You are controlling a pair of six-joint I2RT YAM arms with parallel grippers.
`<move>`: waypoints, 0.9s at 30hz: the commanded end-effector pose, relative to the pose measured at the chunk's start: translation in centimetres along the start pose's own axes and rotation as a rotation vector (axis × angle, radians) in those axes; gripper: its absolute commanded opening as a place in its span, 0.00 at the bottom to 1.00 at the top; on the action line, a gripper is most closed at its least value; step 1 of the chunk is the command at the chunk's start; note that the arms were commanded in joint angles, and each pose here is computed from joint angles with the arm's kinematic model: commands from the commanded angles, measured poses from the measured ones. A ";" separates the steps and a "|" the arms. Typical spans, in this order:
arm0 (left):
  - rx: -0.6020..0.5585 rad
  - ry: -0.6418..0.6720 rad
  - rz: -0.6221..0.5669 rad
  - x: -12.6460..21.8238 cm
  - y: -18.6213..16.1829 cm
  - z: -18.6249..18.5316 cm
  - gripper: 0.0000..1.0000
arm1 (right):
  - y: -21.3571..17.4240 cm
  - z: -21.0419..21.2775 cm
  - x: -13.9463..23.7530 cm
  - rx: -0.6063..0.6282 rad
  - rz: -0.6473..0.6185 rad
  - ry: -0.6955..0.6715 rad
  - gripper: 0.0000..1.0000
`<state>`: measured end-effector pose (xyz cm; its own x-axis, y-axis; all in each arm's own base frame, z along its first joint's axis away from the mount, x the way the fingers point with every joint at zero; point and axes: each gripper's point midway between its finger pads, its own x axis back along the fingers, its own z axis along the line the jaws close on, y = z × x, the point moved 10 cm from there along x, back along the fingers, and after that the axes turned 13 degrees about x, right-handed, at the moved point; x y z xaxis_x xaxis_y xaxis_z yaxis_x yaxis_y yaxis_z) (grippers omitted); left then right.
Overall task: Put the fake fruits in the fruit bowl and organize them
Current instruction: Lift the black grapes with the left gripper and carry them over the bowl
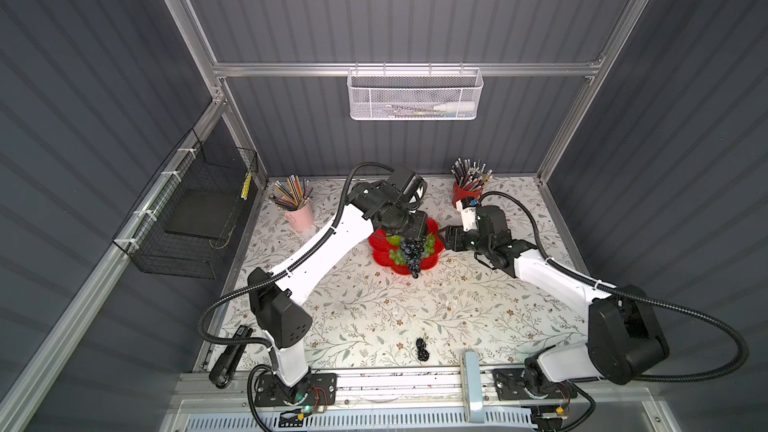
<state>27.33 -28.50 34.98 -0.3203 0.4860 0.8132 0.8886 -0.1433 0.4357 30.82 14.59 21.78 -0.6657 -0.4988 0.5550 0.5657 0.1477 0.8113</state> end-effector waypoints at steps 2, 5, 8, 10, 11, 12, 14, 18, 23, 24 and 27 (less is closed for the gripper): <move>-0.033 -0.046 -0.032 0.6 0.8 -0.8 0.00 | 0.0 -0.1 0.3 0.001 0.003 0.001 0.71; -0.034 -0.039 -0.041 0.7 0.9 -0.8 0.00 | -0.2 -0.1 0.0 -0.006 0.011 0.008 0.71; -0.037 -0.049 -0.060 0.5 1.3 -0.9 0.00 | -0.3 -0.1 -0.1 -0.006 0.016 0.011 0.72; -0.032 -0.046 -0.041 0.0 1.1 -0.8 0.00 | -0.3 -0.1 -0.1 -0.004 0.017 0.009 0.72; -0.029 -0.045 -0.033 -0.4 1.0 -0.7 0.00 | -0.4 -0.1 -0.1 -0.004 0.020 0.009 0.72; -0.024 -0.047 -0.028 -0.6 0.8 -0.6 0.00 | -0.4 -0.1 -0.1 -0.002 0.020 0.009 0.72; -0.016 -0.044 -0.032 -0.7 0.6 -0.4 0.00 | -0.5 -0.2 -0.1 -0.002 0.024 0.007 0.72; -0.003 -0.024 -0.019 -0.9 0.0 0.3 0.00 | -0.8 -0.2 -0.3 -0.003 0.034 0.008 0.72; 0.027 -0.009 -0.010 -1.3 -0.8 1.7 0.00 | -0.8 -0.2 -0.5 -0.010 0.039 0.017 0.72; 0.035 -0.006 -0.014 -1.3 -0.8 2.1 0.00 | -0.8 -0.2 -0.6 -0.011 0.039 0.018 0.72; 0.064 0.004 -0.018 -1.3 -0.9 3.4 0.00 | -0.8 -0.2 -0.8 -0.012 0.046 0.021 0.72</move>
<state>28.02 -27.44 30.71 -0.2948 0.4469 0.8446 0.9121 -0.1319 0.3881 30.88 14.74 21.12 -0.6464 -0.5073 0.5699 0.5823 0.1546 0.7981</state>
